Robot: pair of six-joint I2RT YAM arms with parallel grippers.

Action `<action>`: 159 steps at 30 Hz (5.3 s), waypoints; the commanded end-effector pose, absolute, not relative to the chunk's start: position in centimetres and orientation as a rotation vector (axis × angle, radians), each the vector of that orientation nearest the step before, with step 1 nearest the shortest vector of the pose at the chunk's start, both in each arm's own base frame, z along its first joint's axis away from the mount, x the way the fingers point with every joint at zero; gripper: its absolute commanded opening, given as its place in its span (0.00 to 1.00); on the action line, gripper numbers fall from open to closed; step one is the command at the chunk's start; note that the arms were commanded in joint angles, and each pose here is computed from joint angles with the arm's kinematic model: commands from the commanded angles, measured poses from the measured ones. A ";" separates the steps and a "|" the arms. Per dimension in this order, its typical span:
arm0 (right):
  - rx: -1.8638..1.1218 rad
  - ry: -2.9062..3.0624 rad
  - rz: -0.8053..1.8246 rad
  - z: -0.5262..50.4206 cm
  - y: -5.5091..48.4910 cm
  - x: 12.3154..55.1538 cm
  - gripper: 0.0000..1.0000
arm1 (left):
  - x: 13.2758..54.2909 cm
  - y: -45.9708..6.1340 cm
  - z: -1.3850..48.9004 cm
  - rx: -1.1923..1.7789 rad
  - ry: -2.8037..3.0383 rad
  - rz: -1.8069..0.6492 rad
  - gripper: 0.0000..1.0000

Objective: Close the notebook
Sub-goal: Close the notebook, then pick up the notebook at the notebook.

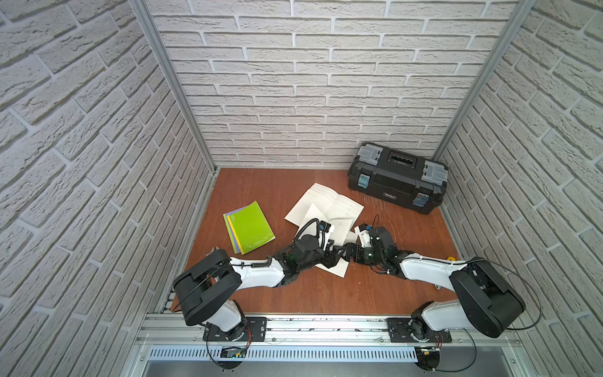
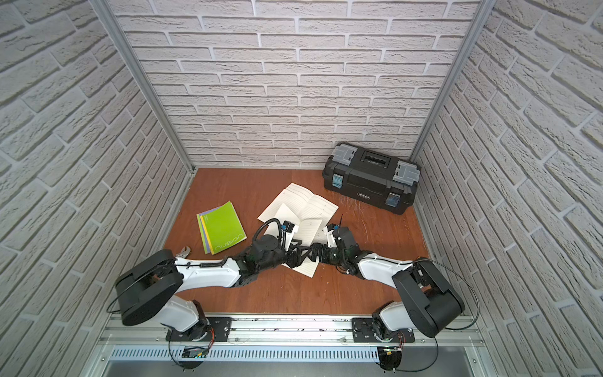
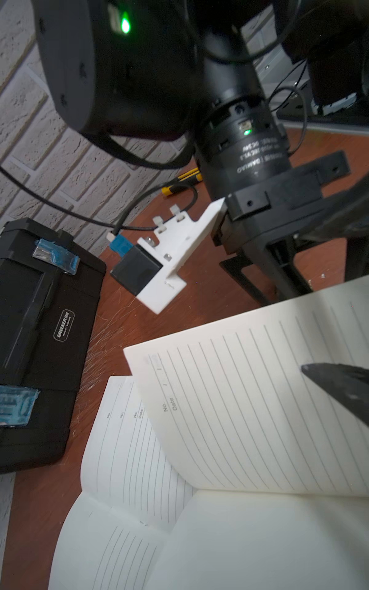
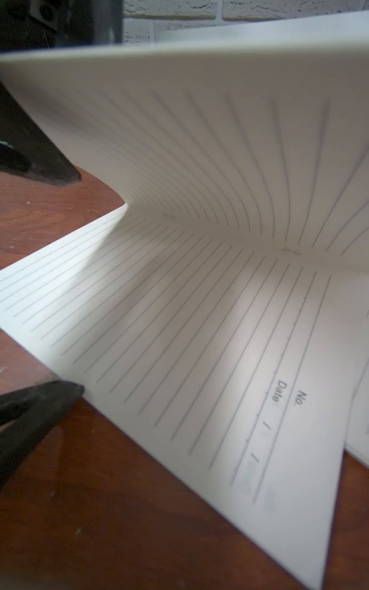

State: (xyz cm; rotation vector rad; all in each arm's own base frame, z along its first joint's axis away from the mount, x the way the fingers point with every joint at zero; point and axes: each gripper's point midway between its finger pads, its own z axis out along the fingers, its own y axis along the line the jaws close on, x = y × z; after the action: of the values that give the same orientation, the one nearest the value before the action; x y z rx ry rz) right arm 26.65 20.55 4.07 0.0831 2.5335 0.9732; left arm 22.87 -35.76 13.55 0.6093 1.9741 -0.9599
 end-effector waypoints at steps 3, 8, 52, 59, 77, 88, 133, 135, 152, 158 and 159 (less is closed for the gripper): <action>0.103 2.621 0.908 1.8 19.8 25.3 0.95 | 22.9 -32.3 20.8 0.590 1.884 -0.687 0.61; 0.106 2.626 0.910 1.6 19.9 25.3 0.95 | 24.7 -23.0 24.5 0.326 1.842 -0.408 0.58; 0.103 2.624 0.944 1.1 20.4 25.5 0.95 | 30.2 -32.3 8.7 0.365 2.199 -0.995 0.01; 0.094 2.622 0.947 1.5 20.4 25.5 0.95 | 30.0 -33.4 6.6 0.376 2.263 -0.933 0.02; 0.005 2.466 0.794 12.3 17.8 25.2 0.96 | 28.0 -33.4 4.3 0.428 2.369 -0.761 0.04; 0.059 2.536 0.928 5.8 22.5 29.3 0.94 | 27.5 -34.0 6.1 0.429 2.336 -0.836 0.05; 0.174 2.993 0.516 -8.3 17.5 23.5 0.93 | 31.0 -22.2 5.9 0.112 2.434 -0.865 0.62; 0.181 2.991 0.524 -8.3 17.5 23.6 0.93 | 31.5 -21.9 5.2 0.085 2.449 -0.880 0.65; 0.178 2.986 0.552 -8.5 18.0 23.8 0.93 | 32.3 -24.4 4.0 -0.163 2.252 -1.544 0.28; 0.179 2.980 0.545 -8.0 17.7 23.6 0.93 | 32.6 -25.7 6.2 -0.168 2.123 -1.744 0.00; 0.184 2.974 0.540 -7.7 17.5 23.5 0.93 | 32.4 -25.9 6.6 -0.149 2.119 -1.755 0.00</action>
State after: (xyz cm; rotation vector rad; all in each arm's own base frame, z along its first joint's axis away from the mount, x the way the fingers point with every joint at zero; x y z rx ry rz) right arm 34.30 24.54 3.05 -0.0166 2.4110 0.9057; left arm 33.34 -24.57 4.30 -0.2071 2.1978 -1.6026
